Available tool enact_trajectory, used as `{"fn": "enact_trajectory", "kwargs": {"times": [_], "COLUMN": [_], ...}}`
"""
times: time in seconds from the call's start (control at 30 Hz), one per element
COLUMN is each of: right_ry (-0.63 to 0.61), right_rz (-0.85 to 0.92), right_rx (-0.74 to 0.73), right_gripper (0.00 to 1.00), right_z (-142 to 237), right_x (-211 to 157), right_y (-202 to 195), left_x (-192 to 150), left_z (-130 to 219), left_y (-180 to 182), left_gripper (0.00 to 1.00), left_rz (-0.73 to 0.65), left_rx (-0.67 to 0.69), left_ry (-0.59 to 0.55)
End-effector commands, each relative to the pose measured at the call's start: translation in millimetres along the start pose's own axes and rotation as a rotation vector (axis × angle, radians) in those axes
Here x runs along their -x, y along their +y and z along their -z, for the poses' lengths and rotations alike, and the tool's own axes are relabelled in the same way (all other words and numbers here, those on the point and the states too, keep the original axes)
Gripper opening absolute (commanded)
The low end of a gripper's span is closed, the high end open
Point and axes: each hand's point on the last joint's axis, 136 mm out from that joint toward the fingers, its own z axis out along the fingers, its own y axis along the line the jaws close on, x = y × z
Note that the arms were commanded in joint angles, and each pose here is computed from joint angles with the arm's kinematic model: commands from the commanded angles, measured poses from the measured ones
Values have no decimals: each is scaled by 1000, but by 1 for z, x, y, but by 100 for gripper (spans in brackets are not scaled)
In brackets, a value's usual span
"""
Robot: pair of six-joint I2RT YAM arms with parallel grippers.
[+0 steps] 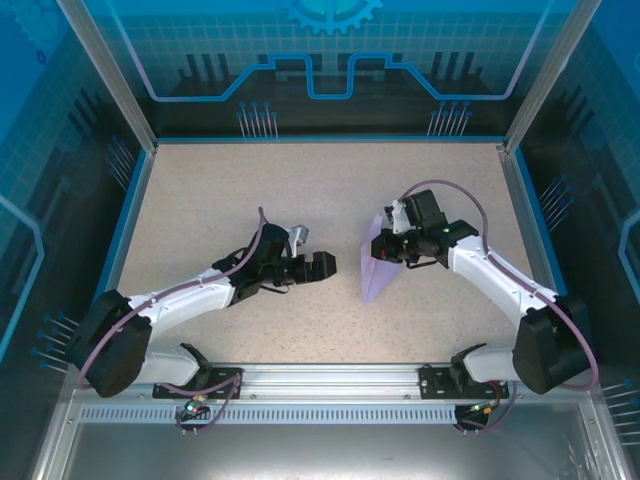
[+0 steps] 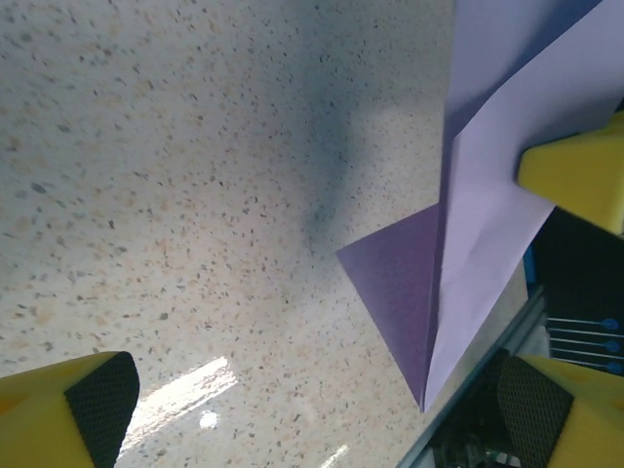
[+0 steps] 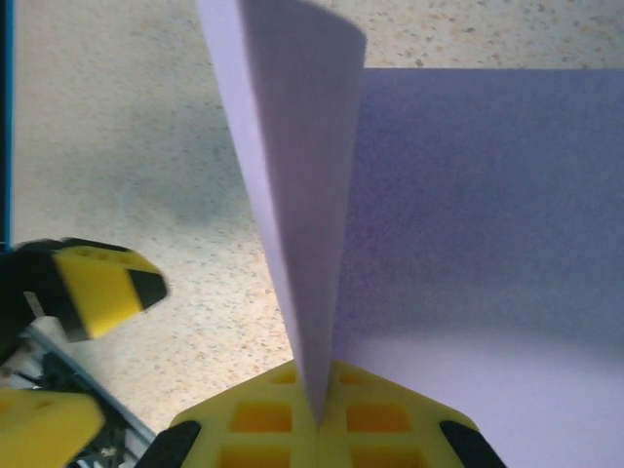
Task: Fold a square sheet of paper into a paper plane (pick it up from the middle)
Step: Turn over the paper at the center of the table.
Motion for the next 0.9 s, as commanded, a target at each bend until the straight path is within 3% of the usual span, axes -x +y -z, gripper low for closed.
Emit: {"fn": "enact_trajectory", "kwargs": {"times": [0.0, 0.2, 0.43, 0.87], "right_ry": [-14, -43, -73, -68], "right_rz": [-45, -74, -122, -164], "right_rx": [137, 251, 387, 492], "right_gripper": [4, 4, 4, 3], "right_z": [7, 10, 15, 16], "right_x": [7, 21, 39, 47], "right_y": [20, 40, 60, 72], "left_x": [10, 3, 2, 13], "left_z": [10, 16, 18, 25], "left_y": [-31, -65, -70, -90], "left_gripper": [99, 99, 99, 96], "left_rz": [92, 142, 203, 228], "left_rx": [-170, -266, -289, -375], "left_ry": [-59, -116, -150, -189]}}
